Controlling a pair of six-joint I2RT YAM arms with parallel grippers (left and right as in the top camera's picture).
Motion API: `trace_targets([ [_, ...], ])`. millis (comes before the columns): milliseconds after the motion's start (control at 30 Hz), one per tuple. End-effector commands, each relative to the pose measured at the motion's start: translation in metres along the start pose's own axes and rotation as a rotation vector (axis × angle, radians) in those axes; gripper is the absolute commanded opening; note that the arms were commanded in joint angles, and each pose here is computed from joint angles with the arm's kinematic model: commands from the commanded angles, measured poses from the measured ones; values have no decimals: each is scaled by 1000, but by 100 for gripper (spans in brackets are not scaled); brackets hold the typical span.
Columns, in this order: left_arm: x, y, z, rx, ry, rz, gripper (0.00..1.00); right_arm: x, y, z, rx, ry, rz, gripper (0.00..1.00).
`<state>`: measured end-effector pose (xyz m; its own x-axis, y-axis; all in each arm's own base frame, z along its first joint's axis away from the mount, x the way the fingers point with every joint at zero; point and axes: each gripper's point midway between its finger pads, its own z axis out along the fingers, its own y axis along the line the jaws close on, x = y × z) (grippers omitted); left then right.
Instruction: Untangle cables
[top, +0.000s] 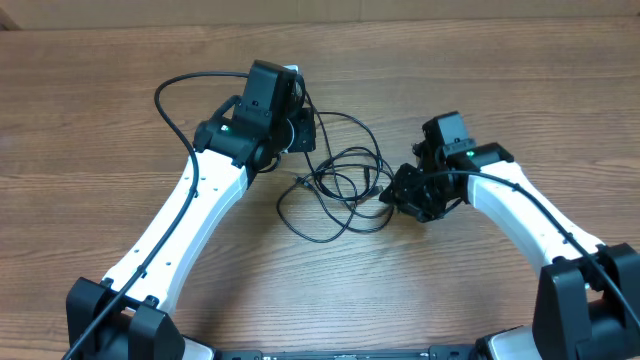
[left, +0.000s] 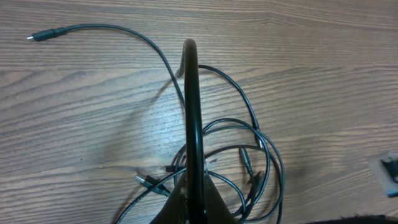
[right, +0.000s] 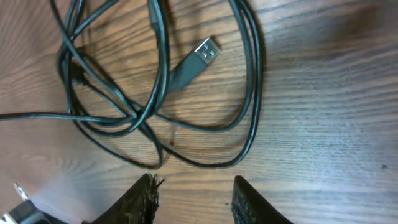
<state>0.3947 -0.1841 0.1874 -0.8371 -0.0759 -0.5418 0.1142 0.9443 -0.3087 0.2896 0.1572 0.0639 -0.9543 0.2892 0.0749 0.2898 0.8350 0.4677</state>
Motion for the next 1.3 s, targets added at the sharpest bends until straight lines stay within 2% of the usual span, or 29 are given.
trace_targets([
  [0, -15, -12, -14, 62, -46, 31, 4, -1, 2, 6, -22, -7, 29, 38],
  [167, -24, -34, -24, 170, -54, 62, 4, -6, 32, 9, -172, -21, -45, 38],
  [300, -39, -58, -46, 269, -78, 100, 4, -6, 54, 12, -214, -51, -122, 38],
  [400, -53, -66, -64, 284, -107, 107, 4, 1, 66, 17, -226, -53, -177, 39],
  [600, -67, -88, -96, 370, -134, 129, 4, -2, 66, 27, -122, -142, -231, 39],
  [733, -66, -98, -106, 427, -126, 139, 4, -11, 59, 27, -69, -197, -207, 39],
  [900, -66, -100, -112, 443, -129, 141, 4, -17, 52, 27, -33, -228, -183, 38],
  [1267, -82, -90, -157, 481, -220, 121, 4, -31, -1, 18, 236, -338, -111, 34],
])
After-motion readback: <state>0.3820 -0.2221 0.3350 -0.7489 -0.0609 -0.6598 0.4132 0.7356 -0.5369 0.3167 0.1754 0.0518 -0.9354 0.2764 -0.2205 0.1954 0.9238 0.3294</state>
